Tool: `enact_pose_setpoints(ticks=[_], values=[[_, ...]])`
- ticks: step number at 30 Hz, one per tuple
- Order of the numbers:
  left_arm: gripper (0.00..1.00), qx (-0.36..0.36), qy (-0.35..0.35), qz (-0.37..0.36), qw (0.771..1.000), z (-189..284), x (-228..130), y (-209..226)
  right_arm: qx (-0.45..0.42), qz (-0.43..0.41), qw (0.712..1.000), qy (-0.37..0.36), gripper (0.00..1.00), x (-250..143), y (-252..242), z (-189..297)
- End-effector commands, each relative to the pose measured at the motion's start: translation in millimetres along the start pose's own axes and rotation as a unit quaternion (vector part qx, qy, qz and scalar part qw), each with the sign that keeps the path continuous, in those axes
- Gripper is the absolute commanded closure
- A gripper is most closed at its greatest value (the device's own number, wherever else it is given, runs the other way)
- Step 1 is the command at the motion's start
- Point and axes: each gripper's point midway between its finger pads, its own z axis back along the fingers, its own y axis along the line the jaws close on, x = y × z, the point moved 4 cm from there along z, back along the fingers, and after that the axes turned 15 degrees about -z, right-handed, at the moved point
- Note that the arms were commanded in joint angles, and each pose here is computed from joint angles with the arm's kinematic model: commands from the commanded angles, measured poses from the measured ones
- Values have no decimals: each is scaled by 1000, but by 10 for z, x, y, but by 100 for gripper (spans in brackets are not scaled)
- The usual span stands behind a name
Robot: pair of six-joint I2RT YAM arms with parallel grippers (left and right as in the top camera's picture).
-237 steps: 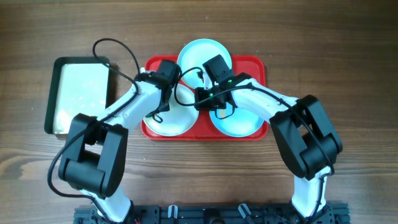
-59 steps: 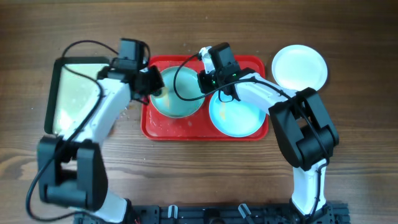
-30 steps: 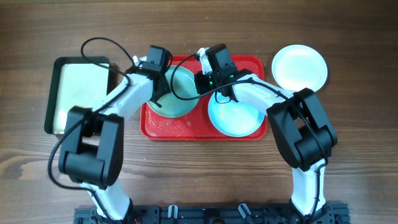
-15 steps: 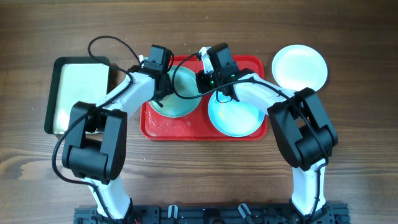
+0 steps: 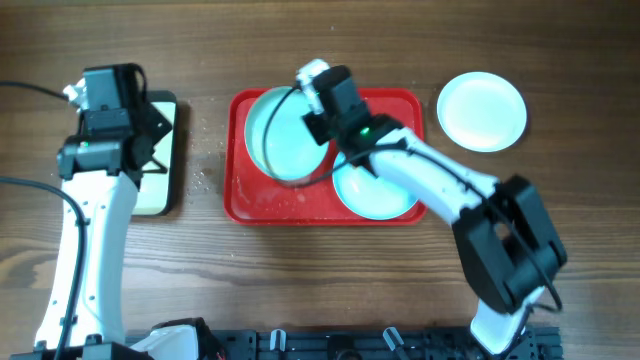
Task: Clean dirty plates on tray and stack at the side
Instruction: 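Lift the light-blue plate with the right gripper and stack it on the white plate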
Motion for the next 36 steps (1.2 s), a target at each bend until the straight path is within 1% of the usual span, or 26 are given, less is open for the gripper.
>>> enact_pose_setpoints(ticks=[1, 2, 4, 8, 11, 14, 16, 19, 20, 21, 22, 23, 24, 25, 26, 27, 28, 29, 30, 31, 32, 33, 35, 36], values=[[96, 12, 24, 31, 999, -107, -50, 201, -174, 193, 960, -103, 96, 568, 82, 560], [96, 14, 23, 34, 999, -111, -44, 227, -195, 222, 948, -119, 96, 654, 149, 656], [96, 17, 24, 37, 999, -115, -40, 250, -246, 306, 906, -157, 96, 858, 381, 901], [96, 16, 24, 37, 999, -114, -41, 249, -306, 382, 850, -196, 96, 1080, 652, 1247], [96, 16, 24, 37, 999, -114, -41, 249, -328, 413, 827, -195, 96, 1117, 731, 1361], [96, 16, 24, 37, 999, -114, -41, 249, -327, 422, 824, -191, 96, 1087, 781, 1373], [96, 16, 24, 37, 999, -114, -41, 249, -332, 413, 827, -189, 96, 1080, 764, 1380], [96, 17, 24, 37, 999, -120, -42, 248, -283, 313, 882, -210, 96, 982, 764, 1258], [96, 17, 25, 37, 999, -120, -43, 248, -230, 299, 906, -190, 96, 823, 801, 1088], [96, 17, 25, 37, 999, -120, -43, 248, -136, 301, 934, -140, 96, 539, 864, 850], [96, 17, 25, 37, 999, -120, -43, 248, -73, 239, 963, -101, 96, 360, 811, 704], [96, 17, 25, 37, 999, -120, -44, 248, -87, 81, 989, -91, 96, 387, 431, 622], [96, 17, 25, 37, 999, -120, -44, 248, -77, -21, 993, -88, 96, 448, 136, 603], [96, 17, 25, 37, 999, -120, -44, 248, -12, -82, 994, -74, 96, 504, -45, 610], [96, 17, 25, 37, 999, -120, -44, 248, 57, -132, 988, -65, 96, 585, -284, 657], [96, 17, 25, 37, 999, -120, -44, 248, 120, -196, 972, -59, 96, 655, -610, 728], [96, 17, 25, 37, 999, -120, -43, 248, 167, -271, 946, -55, 96, 676, -1092, 804], [96, 17, 25, 37, 999, -120, -43, 248, 183, -315, 930, -53, 96, 606, -1547, 857], [96, 17, 25, 37, 999, -120, -44, 248, 170, -349, 920, -47, 96, 465, -1951, 894], [96, 17, 25, 37, 999, -120, -43, 248, 113, -385, 915, -32, 96, 185, -2440, 920], [96, 17, 25, 37, 999, -120, -43, 248, 52, -405, 913, -11, 96, -73, -2757, 929], [96, 17, 25, 37, 999, -120, -43, 248, -22, -434, 901, 16, 96, -377, -3076, 956], [96, 16, 24, 37, 999, -120, -42, 247, -105, -475, 872, 59, 96, -875, -3489, 993], [96, 17, 24, 37, 999, -120, -42, 248, -108, -481, 867, 66, 96, -968, -3555, 989]])
